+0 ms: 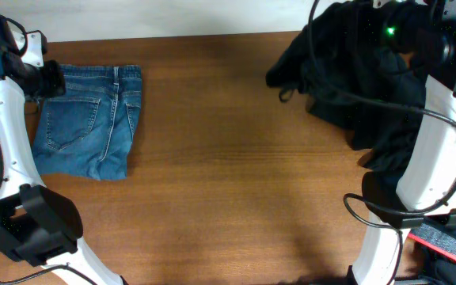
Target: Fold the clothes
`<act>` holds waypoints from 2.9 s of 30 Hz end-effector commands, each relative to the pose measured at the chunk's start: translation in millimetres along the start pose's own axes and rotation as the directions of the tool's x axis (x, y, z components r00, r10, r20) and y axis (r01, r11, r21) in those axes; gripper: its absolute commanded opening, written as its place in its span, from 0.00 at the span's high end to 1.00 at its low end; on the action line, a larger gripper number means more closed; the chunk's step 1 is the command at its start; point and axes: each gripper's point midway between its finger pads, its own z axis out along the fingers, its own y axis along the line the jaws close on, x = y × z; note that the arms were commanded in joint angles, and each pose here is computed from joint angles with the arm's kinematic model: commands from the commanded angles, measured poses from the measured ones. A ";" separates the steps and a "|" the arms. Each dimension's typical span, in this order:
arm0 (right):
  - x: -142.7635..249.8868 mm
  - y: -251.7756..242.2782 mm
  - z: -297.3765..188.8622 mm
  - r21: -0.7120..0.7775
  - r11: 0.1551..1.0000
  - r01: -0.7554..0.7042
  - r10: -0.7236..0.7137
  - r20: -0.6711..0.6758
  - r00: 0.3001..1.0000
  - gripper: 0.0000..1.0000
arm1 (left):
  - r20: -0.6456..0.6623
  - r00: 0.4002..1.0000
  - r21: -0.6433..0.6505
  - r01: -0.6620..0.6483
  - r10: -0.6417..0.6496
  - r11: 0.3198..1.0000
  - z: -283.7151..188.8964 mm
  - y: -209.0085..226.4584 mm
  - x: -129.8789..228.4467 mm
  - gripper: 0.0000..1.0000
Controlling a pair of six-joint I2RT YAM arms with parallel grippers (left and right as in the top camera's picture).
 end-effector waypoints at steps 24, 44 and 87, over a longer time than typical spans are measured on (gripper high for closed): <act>31.3 61.3 -170.1 0.008 0.997 -0.082 0.080 0.143 0.986 0.95 | 0.037 0.999 0.011 -0.015 0.014 1.000 -0.4 -0.2 -9.3 0.66; 66.3 79.3 44.0 -0.392 0.886 0.247 -0.338 -0.183 0.923 0.96 | 0.053 0.998 0.002 -0.017 0.016 1.000 -0.6 1.4 -13.3 0.66; 77.0 57.3 215.3 -0.098 0.995 -0.015 -0.014 -0.294 0.956 0.01 | 0.045 0.998 0.016 -0.037 0.037 0.999 0.7 -11.5 -12.3 0.65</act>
